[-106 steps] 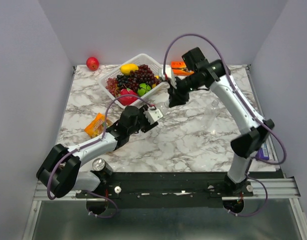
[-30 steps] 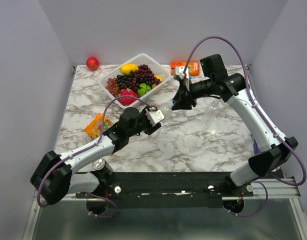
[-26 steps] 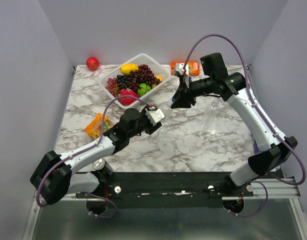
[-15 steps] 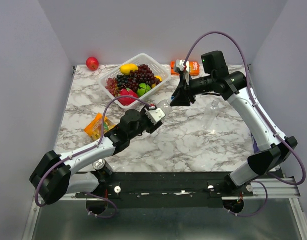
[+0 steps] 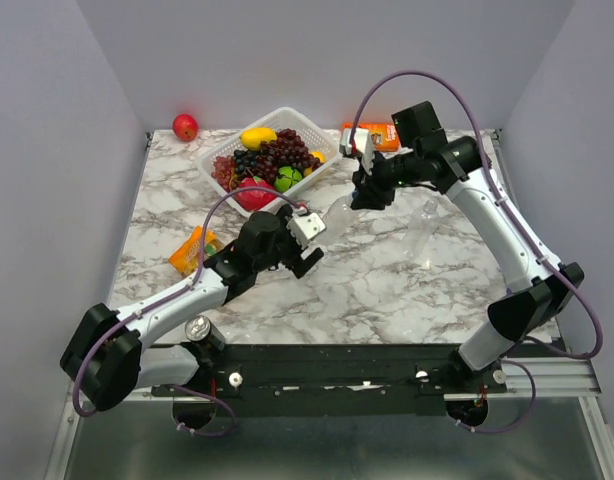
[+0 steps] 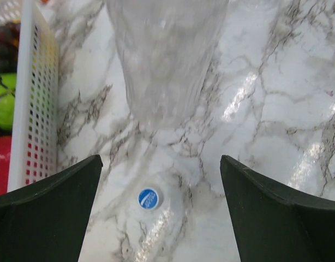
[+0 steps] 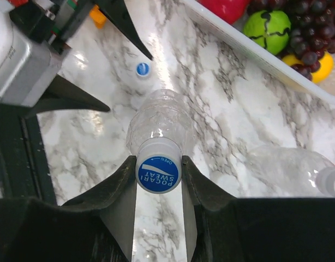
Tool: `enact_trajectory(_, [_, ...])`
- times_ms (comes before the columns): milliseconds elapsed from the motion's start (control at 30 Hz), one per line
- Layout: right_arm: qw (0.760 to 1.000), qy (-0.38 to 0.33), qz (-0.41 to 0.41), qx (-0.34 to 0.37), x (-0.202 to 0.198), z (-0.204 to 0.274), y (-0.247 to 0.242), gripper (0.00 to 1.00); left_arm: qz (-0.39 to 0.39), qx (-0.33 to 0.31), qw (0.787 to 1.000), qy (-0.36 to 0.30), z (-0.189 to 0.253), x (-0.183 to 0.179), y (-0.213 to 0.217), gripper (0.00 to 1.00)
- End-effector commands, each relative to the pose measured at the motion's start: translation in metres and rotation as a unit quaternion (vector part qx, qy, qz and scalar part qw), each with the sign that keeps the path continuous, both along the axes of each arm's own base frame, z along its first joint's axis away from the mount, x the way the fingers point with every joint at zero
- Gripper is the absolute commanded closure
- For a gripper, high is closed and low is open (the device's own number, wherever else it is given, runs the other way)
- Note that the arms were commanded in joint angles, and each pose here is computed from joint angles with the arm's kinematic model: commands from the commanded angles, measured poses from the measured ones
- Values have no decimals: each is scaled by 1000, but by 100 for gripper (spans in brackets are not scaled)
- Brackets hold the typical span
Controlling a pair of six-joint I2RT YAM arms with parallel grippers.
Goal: Screw on the bottle caps
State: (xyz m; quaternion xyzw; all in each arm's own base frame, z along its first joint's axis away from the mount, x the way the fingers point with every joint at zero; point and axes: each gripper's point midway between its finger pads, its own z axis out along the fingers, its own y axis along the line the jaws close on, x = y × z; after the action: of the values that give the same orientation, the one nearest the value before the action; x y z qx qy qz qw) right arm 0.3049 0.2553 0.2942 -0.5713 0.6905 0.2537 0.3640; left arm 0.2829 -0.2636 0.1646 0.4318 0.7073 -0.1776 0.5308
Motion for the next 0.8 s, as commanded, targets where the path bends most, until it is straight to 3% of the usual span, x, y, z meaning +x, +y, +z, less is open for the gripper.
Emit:
enact_trajectory(0, [994, -44, -2, -97, 16, -10, -26, 93, 30, 28, 995, 89, -29, -15, 28, 1])
enact_trajectory(267, [985, -11, 6, -173, 29, -29, -42, 94, 52, 7, 994, 95, -30, -18, 38, 1])
enact_trajectory(767, [983, 40, -15, -179, 61, -69, -29, 86, 42, 8, 994, 100, -33, -21, 37, 1])
